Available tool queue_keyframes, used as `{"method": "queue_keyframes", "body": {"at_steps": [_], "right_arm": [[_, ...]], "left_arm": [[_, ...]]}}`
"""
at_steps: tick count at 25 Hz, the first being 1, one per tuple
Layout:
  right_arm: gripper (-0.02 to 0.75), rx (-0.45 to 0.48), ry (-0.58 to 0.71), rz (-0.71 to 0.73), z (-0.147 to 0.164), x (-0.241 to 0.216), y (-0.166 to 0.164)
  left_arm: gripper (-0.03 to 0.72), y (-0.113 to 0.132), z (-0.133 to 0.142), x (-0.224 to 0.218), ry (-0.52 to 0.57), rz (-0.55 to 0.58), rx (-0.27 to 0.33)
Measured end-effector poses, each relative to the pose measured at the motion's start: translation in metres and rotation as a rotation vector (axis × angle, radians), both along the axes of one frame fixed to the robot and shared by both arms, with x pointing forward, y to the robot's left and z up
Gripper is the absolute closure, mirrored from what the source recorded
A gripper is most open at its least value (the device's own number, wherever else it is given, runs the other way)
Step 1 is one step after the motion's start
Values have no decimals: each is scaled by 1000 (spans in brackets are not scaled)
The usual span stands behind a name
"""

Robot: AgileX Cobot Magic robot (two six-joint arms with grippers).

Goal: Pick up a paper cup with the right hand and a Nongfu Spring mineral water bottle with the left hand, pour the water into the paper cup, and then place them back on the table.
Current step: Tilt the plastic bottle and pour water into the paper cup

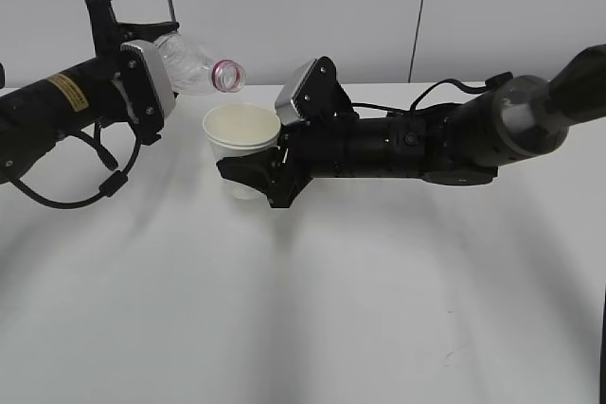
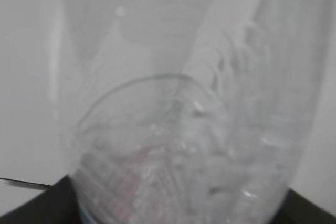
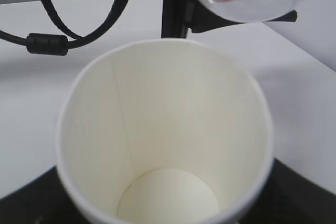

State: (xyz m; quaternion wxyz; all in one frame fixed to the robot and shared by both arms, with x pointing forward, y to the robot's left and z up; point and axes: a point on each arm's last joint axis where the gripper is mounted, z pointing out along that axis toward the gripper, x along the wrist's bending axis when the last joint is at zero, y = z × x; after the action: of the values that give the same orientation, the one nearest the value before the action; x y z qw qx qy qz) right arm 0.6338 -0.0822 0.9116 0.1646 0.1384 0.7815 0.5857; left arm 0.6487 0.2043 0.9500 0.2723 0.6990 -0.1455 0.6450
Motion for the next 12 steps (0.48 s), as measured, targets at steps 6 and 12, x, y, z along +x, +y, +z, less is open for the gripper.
{"method": "queue_keyframes", "body": {"at_steps": [6, 12], "right_arm": [[246, 4, 2, -5, 0, 0, 0], [246, -9, 9, -26, -1, 2, -1]], "left_arm": [[281, 0, 0, 0, -10, 5, 10], [283, 0, 2, 0, -26, -1, 5]]}}
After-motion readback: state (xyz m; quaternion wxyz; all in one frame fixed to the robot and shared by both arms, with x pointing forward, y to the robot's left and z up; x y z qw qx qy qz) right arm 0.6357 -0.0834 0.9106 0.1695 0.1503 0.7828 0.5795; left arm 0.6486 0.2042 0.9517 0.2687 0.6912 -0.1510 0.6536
